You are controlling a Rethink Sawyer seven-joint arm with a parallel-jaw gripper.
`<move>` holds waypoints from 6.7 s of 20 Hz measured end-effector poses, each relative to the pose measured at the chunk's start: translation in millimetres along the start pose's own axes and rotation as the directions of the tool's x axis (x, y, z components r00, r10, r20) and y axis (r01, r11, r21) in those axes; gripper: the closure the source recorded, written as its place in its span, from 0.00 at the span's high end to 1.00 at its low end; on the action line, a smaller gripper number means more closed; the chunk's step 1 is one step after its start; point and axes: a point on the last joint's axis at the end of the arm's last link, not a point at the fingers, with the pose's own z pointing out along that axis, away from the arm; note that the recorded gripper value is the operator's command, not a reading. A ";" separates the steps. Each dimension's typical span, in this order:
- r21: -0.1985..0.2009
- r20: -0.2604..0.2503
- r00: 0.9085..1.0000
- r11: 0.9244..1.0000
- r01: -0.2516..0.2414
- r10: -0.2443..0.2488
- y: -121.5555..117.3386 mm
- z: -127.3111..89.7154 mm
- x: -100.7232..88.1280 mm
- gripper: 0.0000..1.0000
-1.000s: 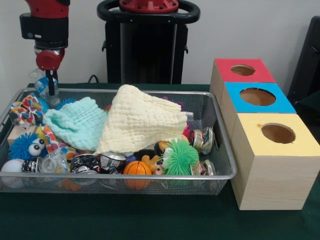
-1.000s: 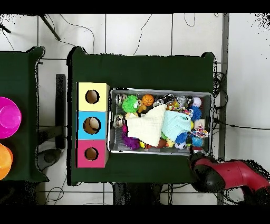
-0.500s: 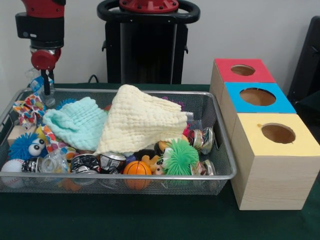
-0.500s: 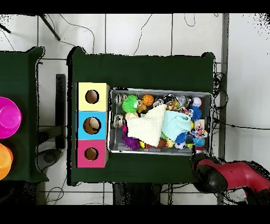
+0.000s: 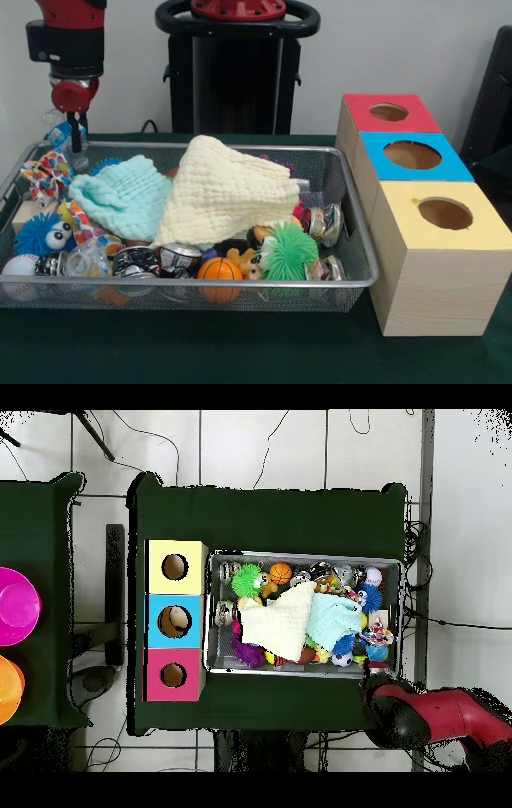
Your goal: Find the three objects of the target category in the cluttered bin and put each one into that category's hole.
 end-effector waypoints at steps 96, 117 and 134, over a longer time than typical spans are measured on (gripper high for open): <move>0.061 -0.108 0.989 0.994 -0.096 0.102 3.2 -8.4 83.4 0.00; 0.133 -0.137 0.988 0.989 -0.059 0.077 -5.6 -20.1 92.5 0.00; 0.121 -0.168 0.934 0.947 -0.297 0.314 32.2 -157.5 75.2 0.00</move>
